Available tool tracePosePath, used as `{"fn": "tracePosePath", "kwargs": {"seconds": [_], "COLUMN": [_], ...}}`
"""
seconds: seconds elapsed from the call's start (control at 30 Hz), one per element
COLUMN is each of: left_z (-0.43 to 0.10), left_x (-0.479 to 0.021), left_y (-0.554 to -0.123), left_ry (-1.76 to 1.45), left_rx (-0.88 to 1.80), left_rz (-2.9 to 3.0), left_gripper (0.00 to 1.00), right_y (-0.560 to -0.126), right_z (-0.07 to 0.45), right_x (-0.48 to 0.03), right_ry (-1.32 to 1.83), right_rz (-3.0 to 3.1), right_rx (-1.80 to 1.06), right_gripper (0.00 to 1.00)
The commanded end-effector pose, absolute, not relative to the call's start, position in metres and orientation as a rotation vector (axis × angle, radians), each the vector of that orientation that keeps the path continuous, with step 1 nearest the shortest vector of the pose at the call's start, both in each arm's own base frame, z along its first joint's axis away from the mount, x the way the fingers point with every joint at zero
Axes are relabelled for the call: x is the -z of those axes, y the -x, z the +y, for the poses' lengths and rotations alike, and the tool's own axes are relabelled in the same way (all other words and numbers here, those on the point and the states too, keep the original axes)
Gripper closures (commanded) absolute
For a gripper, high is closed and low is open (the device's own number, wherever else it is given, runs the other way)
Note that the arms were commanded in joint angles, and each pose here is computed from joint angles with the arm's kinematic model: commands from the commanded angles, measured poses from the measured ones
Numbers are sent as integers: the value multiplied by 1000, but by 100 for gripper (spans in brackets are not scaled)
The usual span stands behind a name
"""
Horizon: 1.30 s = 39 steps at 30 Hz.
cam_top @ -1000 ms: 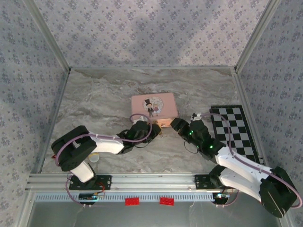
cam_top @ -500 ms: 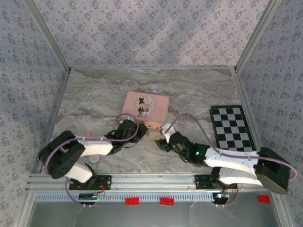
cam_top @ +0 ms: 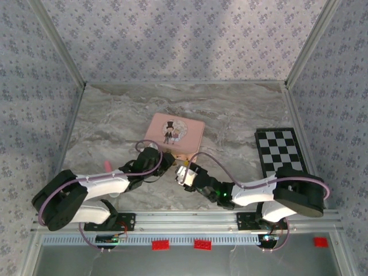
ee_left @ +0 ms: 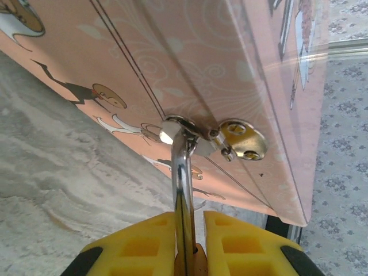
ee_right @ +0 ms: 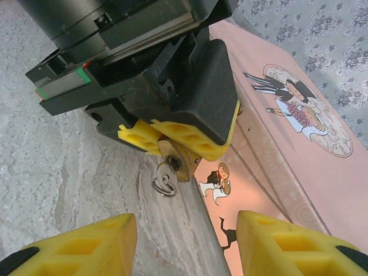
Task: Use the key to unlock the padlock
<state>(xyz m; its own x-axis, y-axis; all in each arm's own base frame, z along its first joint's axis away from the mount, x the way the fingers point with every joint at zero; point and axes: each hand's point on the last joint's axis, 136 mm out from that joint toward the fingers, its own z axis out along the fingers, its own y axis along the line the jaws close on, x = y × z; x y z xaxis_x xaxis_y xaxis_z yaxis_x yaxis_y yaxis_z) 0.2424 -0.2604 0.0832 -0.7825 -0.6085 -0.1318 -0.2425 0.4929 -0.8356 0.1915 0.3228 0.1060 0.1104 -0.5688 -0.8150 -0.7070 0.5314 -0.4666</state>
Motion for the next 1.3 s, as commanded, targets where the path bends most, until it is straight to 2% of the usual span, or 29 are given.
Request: {"fn": "tracePosePath", "kwargs": {"seconds": [0.0,0.23,0.47,0.83,1.27], "left_z": [-265,-267,-267,-269,-275], "left_x": [-113,-113,-112,-112,-115], "left_y": [-251,-250,-249,-248,-249], "left_ry": [655,649,649,648,638], "left_rx": [1290,1303,1304,1309,1336], "left_rz": [2221,2219,2225,2224,2214], "left_gripper": [100,100,100,100,100], "right_y": [-196,-196,-197,-205,-213], "right_z": [332,345,353,351,348], "right_x": [-121,-111,-106,-101,-101], "right_ry": [1077,1073,1074,1057,969], "right_rz": [1506,1481,1474,1484,1515], "right_rx": [-125,-87,-79,-30,-32], "right_gripper": [53,57,68,79,85]}}
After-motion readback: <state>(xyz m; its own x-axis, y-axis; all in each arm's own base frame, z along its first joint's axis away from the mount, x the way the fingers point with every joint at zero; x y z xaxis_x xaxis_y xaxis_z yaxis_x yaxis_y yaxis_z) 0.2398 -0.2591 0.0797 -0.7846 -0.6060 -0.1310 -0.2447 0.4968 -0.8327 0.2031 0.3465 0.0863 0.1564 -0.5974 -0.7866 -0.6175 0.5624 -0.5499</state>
